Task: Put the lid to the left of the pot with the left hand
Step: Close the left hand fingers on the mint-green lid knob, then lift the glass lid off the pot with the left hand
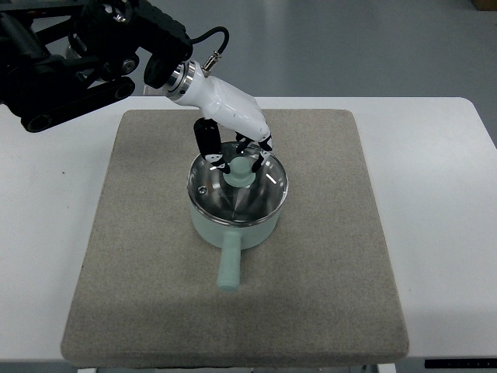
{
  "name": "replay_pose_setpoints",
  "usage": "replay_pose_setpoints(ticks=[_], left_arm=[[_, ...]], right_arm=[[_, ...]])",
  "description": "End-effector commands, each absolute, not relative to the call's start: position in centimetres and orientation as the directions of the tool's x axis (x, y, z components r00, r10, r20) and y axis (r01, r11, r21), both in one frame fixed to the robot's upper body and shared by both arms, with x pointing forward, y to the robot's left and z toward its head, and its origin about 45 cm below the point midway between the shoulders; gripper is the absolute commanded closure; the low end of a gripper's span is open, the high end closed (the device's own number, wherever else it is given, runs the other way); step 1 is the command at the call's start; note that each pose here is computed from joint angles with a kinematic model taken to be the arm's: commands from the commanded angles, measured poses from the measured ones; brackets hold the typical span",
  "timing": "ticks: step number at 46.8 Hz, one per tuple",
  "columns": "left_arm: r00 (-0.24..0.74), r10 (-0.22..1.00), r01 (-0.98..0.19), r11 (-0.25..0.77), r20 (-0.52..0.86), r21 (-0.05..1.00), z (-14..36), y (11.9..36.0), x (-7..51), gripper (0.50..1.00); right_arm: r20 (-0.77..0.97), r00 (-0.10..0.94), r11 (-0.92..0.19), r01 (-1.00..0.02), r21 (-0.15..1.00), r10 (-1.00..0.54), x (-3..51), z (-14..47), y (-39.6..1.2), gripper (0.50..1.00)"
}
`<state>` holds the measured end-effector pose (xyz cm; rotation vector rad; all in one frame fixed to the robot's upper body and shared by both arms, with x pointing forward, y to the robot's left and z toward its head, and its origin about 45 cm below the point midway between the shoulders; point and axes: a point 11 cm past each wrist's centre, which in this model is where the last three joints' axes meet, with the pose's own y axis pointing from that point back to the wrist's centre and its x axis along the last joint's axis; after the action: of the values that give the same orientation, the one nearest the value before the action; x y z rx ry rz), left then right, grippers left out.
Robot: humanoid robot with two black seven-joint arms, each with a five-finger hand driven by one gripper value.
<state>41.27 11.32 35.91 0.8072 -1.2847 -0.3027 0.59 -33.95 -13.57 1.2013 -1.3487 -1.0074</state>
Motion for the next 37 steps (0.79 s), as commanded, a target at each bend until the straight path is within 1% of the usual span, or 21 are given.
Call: replay_pose_setpoints(ticks=[1, 16, 29, 37], left_arm=[[0.289, -0.615, -0.232, 0.698, 0.733, 0.677, 36.1, 11.4, 41.4, 1.000], [0.286, -0.603, -0.239, 0.708, 0.745, 0.665, 36.6, 11.4, 41.5, 1.000], [0.276, -0.575, -0.245, 0.733, 0.770, 0.635, 37.7, 11.0, 41.5, 1.000], [0.280, -0.571, -0.256, 0.730, 0.772, 0.634, 37.8, 11.3, 41.8, 1.000]], right_arm=[[0.155, 0.022, 0.151, -0.133, 0.980, -0.988, 0.7, -13.6, -34.0, 0.576], [0.155, 0.021, 0.151, -0.133, 0.980, -0.988, 0.7, -13.6, -34.0, 0.577], [0.155, 0.022, 0.151, -0.131, 0.980, -0.988, 0.6, -13.6, -34.0, 0.576], [0.155, 0.020, 0.151, -0.131, 0.980, -0.988, 0.6, -13.6, -34.0, 0.576]])
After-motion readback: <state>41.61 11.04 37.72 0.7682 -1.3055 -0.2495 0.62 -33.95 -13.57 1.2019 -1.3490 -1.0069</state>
